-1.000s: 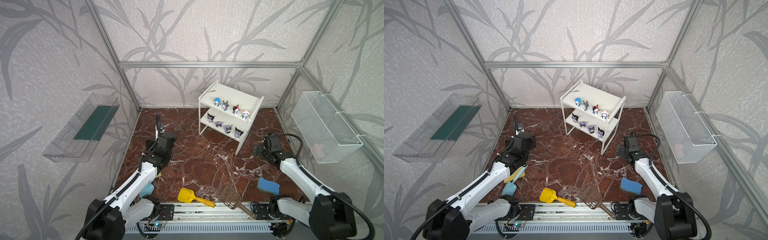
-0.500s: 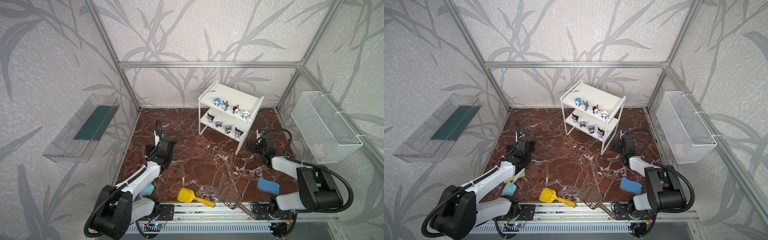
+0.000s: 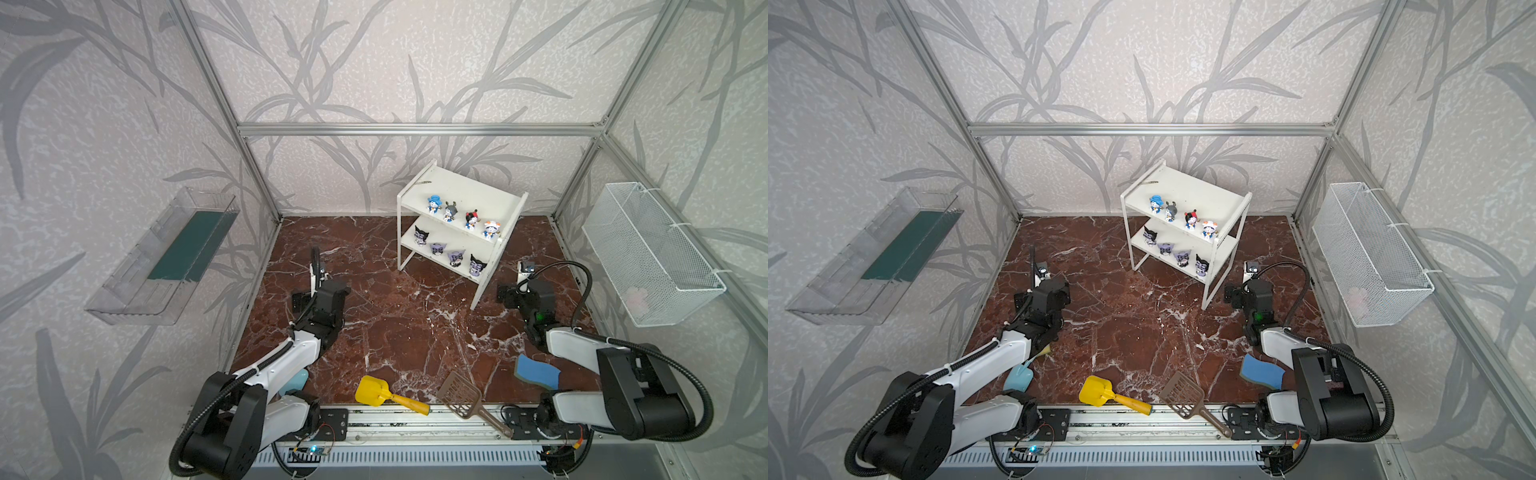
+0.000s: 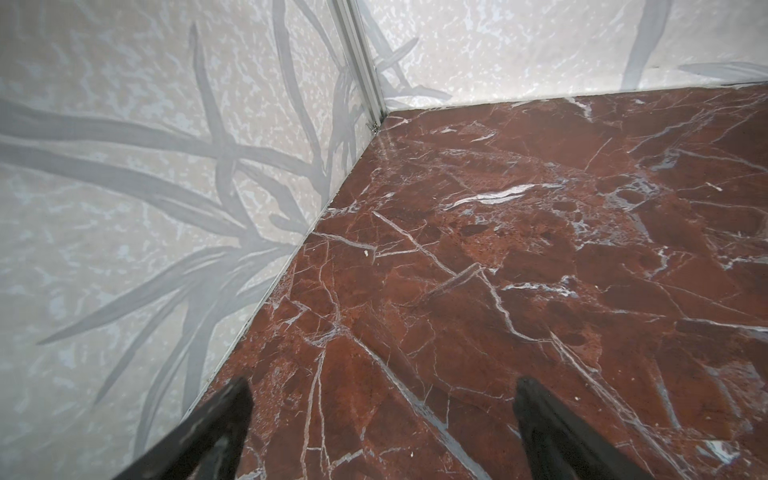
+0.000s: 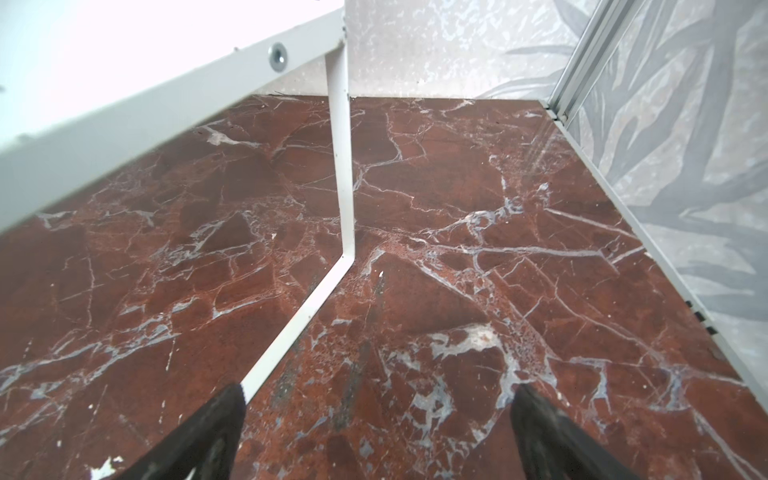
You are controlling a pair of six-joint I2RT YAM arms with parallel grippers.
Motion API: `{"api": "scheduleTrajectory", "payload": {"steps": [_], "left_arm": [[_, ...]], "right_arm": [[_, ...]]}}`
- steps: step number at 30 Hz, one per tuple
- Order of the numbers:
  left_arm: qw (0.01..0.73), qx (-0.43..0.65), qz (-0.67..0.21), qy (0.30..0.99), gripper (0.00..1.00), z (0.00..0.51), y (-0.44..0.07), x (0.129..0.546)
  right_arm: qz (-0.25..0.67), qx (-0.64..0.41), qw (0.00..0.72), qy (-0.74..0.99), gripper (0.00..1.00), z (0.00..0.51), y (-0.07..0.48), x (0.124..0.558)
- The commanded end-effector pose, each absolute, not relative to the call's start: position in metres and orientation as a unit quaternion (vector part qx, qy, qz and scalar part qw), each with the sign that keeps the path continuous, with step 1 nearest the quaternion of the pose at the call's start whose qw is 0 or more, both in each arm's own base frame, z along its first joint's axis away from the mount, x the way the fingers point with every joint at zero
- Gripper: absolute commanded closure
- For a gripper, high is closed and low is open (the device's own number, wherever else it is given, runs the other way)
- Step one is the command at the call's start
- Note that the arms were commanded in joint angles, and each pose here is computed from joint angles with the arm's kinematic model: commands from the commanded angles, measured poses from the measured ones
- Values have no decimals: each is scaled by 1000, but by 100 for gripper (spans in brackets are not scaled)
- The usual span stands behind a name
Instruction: Place and organize the plastic toys onto the shelf
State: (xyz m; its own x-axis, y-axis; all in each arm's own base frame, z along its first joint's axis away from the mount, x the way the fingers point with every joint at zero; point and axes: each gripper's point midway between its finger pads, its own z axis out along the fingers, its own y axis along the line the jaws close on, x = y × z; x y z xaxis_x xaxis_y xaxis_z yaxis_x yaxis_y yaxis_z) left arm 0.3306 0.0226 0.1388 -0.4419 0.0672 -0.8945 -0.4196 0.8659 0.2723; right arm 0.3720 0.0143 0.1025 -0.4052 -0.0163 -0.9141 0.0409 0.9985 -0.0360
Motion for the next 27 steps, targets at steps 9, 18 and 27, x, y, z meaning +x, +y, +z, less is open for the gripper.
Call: {"api": "scheduleTrajectory", "payload": {"steps": [9, 18, 27], "left_arm": [[580, -42, 183, 792, 0, 130, -2, 349], [585, -64, 183, 787, 0, 128, 17, 370], [579, -55, 187, 792, 0, 117, 24, 391]], "right_arm": [[-60, 15, 590, 805, 1, 95, 4, 384], [-59, 7, 573, 818, 1, 94, 8, 392], [-59, 7, 573, 817, 1, 93, 8, 392]]}}
